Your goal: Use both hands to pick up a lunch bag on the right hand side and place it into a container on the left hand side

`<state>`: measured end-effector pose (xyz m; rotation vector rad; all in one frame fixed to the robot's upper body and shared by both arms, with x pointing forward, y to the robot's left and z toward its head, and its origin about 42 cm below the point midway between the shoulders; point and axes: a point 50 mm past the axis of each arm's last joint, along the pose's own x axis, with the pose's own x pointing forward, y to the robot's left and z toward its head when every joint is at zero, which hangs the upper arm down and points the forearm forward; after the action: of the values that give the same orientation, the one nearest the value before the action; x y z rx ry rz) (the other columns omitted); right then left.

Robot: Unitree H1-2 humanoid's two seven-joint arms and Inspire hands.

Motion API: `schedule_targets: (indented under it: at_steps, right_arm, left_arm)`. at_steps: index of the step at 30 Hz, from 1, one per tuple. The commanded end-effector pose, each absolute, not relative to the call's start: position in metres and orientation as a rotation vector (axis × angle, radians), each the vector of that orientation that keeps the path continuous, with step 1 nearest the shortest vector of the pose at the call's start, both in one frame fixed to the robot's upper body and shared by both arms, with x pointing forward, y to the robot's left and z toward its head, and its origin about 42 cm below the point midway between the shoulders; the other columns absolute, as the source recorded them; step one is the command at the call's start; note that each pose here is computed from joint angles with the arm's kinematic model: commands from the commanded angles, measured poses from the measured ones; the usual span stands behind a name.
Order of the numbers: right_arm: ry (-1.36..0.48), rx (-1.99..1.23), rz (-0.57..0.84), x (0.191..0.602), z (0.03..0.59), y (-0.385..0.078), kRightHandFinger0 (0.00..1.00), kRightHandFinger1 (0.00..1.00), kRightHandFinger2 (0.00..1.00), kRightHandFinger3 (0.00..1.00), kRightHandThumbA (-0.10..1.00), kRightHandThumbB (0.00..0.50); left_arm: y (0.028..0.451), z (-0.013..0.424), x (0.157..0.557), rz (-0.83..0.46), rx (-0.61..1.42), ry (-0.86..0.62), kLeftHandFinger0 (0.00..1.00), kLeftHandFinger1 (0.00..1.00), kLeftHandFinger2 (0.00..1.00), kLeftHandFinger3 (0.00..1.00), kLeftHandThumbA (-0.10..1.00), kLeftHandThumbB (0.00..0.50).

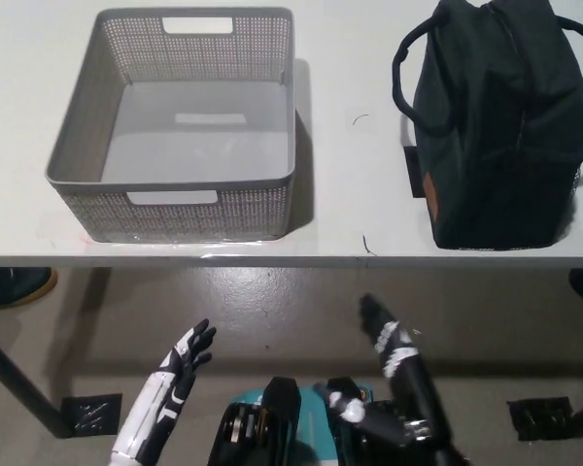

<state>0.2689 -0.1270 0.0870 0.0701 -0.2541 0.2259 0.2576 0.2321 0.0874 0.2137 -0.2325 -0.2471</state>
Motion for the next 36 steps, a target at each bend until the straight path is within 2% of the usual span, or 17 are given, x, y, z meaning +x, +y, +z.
schedule_targets:
  at_steps: [1, 6, 10, 15, 17, 20, 23, 26, 27, 28, 32, 36]
  right_arm:
    - [-0.407, 0.071, 0.186, 0.259, 0.113, -0.152, 1.00, 1.00, 1.00, 1.00, 0.91, 0.010]
    - [-0.443, 0.069, 0.135, 0.247, 0.128, -0.175, 1.00, 1.00, 1.00, 1.00, 0.87, 0.015]
    - [-0.485, 0.082, 0.104, 0.248, 0.136, -0.184, 1.00, 1.00, 1.00, 1.00, 0.84, 0.005]
    - [-0.548, 0.035, 0.038, 0.247, 0.154, -0.196, 1.00, 1.00, 1.00, 1.00, 0.88, 0.000]
    - [-0.570, 0.030, 0.006, 0.248, 0.162, -0.201, 1.00, 1.00, 1.00, 1.00, 0.88, 0.000]
    - [-0.611, 0.021, -0.059, 0.254, 0.176, -0.213, 1.00, 1.00, 1.00, 1.00, 0.87, 0.023]
    - [-0.645, 0.024, -0.094, 0.259, 0.185, -0.225, 1.00, 1.00, 1.00, 1.00, 0.87, 0.007]
    - [-0.668, 0.029, -0.142, 0.267, 0.193, -0.245, 1.00, 1.00, 1.00, 1.00, 0.89, 0.018]
    - [-0.662, 0.038, -0.180, 0.272, 0.200, -0.259, 1.00, 1.00, 1.00, 1.00, 0.95, 0.064]
    - [-0.666, 0.039, -0.203, 0.276, 0.206, -0.266, 1.00, 1.00, 1.00, 1.00, 0.96, 0.079]
    - [-0.698, 0.028, -0.257, 0.288, 0.224, -0.289, 1.00, 1.00, 1.00, 1.00, 0.97, 0.094]
    - [-0.727, 0.022, -0.291, 0.306, 0.240, -0.310, 1.00, 1.00, 1.00, 1.00, 0.99, 0.081]
  left_arm:
    - [0.234, 0.112, 0.255, -0.300, 0.273, -0.359, 1.00, 1.00, 1.00, 1.00, 0.98, 0.189]
    - [0.225, 0.125, 0.256, -0.352, 0.311, -0.397, 1.00, 1.00, 1.00, 1.00, 1.00, 0.222]
    - [0.212, 0.140, 0.261, -0.403, 0.310, -0.438, 1.00, 1.00, 1.00, 1.00, 1.00, 0.223]
    - [0.193, 0.166, 0.277, -0.448, 0.319, -0.534, 1.00, 1.00, 1.00, 1.00, 1.00, 0.205]
    - [0.186, 0.179, 0.286, -0.456, 0.316, -0.566, 1.00, 1.00, 1.00, 1.00, 1.00, 0.236]
    - [0.177, 0.202, 0.303, -0.473, 0.321, -0.647, 1.00, 1.00, 1.00, 1.00, 1.00, 0.217]
    - [0.170, 0.220, 0.313, -0.486, 0.342, -0.686, 1.00, 1.00, 1.00, 1.00, 1.00, 0.211]
    - [0.159, 0.235, 0.322, -0.486, 0.366, -0.720, 1.00, 1.00, 1.00, 1.00, 1.00, 0.221]
    - [0.151, 0.242, 0.329, -0.496, 0.373, -0.739, 1.00, 1.00, 1.00, 1.00, 1.00, 0.220]
    - [0.147, 0.246, 0.333, -0.498, 0.380, -0.749, 1.00, 1.00, 1.00, 1.00, 1.00, 0.223]
    - [0.130, 0.256, 0.349, -0.507, 0.395, -0.762, 1.00, 1.00, 1.00, 1.00, 1.00, 0.237]
    - [0.109, 0.268, 0.367, -0.503, 0.426, -0.750, 1.00, 1.00, 1.00, 1.00, 1.00, 0.266]
